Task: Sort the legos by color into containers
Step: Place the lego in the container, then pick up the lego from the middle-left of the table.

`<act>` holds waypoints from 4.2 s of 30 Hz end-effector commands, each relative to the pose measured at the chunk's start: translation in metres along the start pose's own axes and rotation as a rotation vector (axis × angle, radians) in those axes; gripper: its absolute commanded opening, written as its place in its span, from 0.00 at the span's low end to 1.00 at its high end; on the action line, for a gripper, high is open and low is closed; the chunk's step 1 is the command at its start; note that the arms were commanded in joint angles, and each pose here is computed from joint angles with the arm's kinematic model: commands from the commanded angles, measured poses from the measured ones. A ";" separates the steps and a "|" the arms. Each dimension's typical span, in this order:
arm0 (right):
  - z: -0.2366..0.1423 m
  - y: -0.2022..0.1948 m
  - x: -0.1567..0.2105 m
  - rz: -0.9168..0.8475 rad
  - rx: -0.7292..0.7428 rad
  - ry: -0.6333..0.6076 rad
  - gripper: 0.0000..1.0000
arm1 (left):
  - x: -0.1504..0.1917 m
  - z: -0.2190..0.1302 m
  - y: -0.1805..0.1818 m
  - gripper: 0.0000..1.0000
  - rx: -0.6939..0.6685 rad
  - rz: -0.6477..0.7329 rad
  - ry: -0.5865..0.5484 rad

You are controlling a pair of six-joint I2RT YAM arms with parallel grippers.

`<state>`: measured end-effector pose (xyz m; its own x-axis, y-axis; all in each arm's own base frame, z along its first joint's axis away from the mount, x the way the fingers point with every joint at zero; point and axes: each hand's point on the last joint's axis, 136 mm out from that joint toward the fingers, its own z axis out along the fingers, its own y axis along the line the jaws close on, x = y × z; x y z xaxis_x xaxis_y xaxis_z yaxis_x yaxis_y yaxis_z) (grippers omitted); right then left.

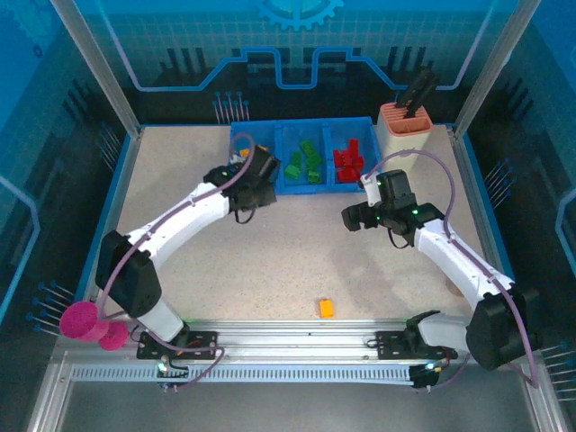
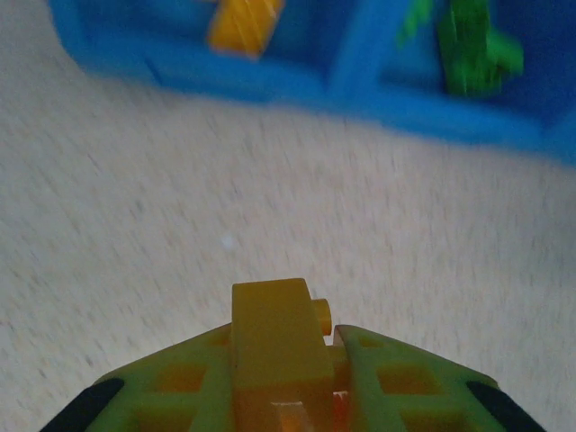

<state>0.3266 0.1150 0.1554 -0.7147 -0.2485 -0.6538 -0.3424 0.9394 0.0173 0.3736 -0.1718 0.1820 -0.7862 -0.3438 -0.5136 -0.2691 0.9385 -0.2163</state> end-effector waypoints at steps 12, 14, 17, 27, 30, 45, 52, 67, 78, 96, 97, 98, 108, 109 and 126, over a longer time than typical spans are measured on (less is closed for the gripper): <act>-0.009 -0.008 -0.007 0.008 0.022 -0.021 0.97 | -0.088 0.130 0.015 0.27 -0.135 0.054 -0.031; -0.010 -0.009 -0.006 0.009 0.028 -0.018 0.97 | -0.086 0.146 0.016 0.26 -0.139 0.046 -0.014; -0.009 -0.009 -0.004 0.007 0.032 -0.007 0.97 | -0.083 0.164 0.013 0.26 -0.119 0.027 0.005; 0.001 -0.008 -0.010 0.005 0.020 0.014 0.97 | -0.081 0.186 0.008 0.28 -0.099 -0.006 0.013; 0.003 -0.007 -0.014 0.007 0.014 0.012 0.97 | -0.080 0.188 0.007 0.32 -0.094 -0.007 0.018; 0.005 -0.002 -0.018 0.016 -0.003 0.000 0.97 | -0.104 0.073 0.005 0.46 -0.014 0.044 -0.090; 0.008 0.005 -0.018 0.031 -0.027 -0.016 0.97 | -0.064 -0.004 0.000 0.49 0.052 0.151 -0.079; -0.014 -0.005 -0.026 -0.004 0.036 -0.044 0.98 | 0.175 -0.048 -0.033 0.51 0.147 0.425 0.294; -0.012 -0.007 -0.026 0.011 0.041 -0.043 0.98 | 0.268 -0.038 -0.088 0.55 0.274 0.351 0.525; -0.013 -0.015 -0.033 0.037 0.054 -0.085 0.98 | 0.341 -0.033 -0.102 0.64 0.196 0.340 0.674; -0.013 -0.015 -0.032 0.037 0.053 -0.084 0.98 | 0.343 -0.032 -0.102 0.64 0.187 0.339 0.677; -0.014 -0.015 -0.032 0.040 0.053 -0.086 0.98 | 0.346 -0.031 -0.100 0.64 0.177 0.337 0.682; -0.017 -0.015 -0.030 0.052 0.048 -0.105 0.98 | 0.360 -0.014 -0.091 0.63 0.097 0.342 0.703; -0.018 -0.016 -0.030 0.052 0.050 -0.108 0.98 | 0.360 -0.012 -0.090 0.61 0.090 0.342 0.700; -0.017 -0.023 -0.016 0.063 0.090 -0.098 0.99 | 0.237 0.009 -0.056 0.28 0.024 0.378 0.480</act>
<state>0.3335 0.1004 0.1760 -0.6772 -0.2005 -0.7079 -0.2756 0.9612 -0.0086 0.1684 -0.3401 0.0280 -0.9998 0.0190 0.0016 0.0183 0.9814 -0.1912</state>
